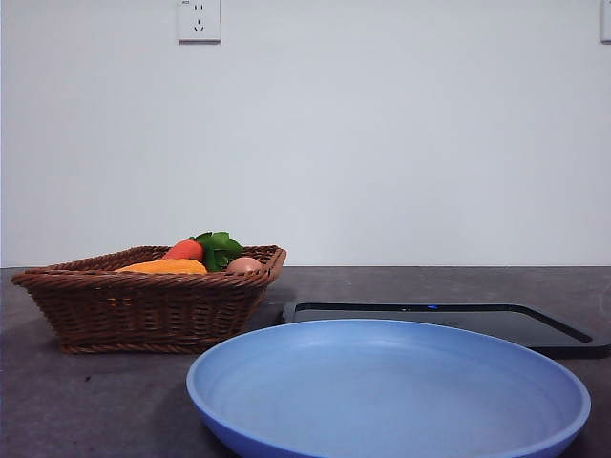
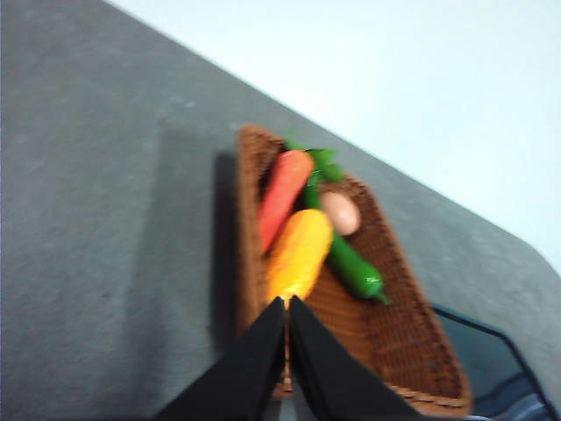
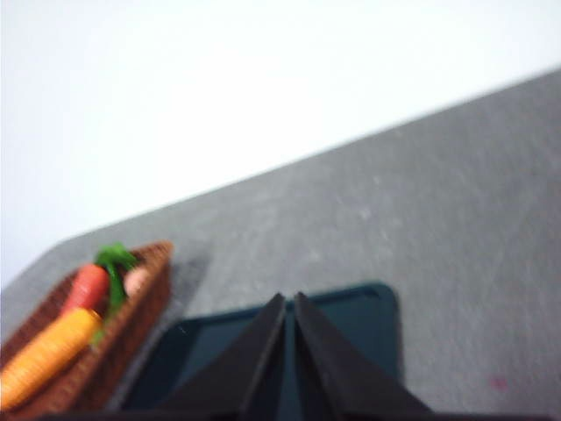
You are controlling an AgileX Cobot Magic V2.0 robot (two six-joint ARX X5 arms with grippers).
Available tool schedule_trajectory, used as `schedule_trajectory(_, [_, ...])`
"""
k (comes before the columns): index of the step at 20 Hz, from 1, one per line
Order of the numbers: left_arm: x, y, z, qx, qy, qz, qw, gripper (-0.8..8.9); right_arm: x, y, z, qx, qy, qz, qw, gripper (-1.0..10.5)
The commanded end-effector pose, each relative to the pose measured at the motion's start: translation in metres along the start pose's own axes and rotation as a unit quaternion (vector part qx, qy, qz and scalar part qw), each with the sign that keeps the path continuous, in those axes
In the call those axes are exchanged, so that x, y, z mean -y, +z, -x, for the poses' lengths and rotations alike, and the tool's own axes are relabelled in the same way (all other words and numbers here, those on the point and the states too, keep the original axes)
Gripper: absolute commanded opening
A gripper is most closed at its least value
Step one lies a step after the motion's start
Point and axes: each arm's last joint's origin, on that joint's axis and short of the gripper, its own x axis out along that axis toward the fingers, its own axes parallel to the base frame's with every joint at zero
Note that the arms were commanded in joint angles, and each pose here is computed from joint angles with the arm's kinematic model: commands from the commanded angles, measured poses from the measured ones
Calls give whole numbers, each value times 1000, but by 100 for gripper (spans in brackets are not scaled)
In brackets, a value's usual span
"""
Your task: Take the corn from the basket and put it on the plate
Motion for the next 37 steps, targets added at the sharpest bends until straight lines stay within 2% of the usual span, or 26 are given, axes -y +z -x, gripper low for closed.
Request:
schedule_trajectory(1, [10,12,5,-6,-14,-8,1000,7,-8,14,4,-6,0,-3,1000,3])
schedule_trajectory(7, [30,35,12,-48,-52,-36,997,7,-24,41,6,-67,21,24,997,3])
schedule_trajectory(12, [45,52,17,-82,-81,-62,991,7,-37,60,3,-151,61,41,986,3])
schedule_trajectory(19, [59,62,23,-158,-98,-84,979,7,-50,80,-2,-257,109,62,958,3])
schedule_trajectory(25, [64,62,23,-240,-99,-95,961,7,-55,82,-6,-340,119,77,930,3])
schedule_trajectory(29, [65,62,21,-262,-103,-92,955,7,-55,76,-8,-380,126,76,913,3])
schedule_trajectory(35, [67,64,19,-263,-106,-95,954,17,-57,75,-11,-387,137,79,908,3])
schedule_trajectory(36, [67,65,19,-260,-107,-96,955,60,-57,75,-11,-387,137,79,908,11])
schedule_trajectory(37, [67,65,19,-257,-107,-93,956,146,-57,75,-11,-387,136,78,908,60])
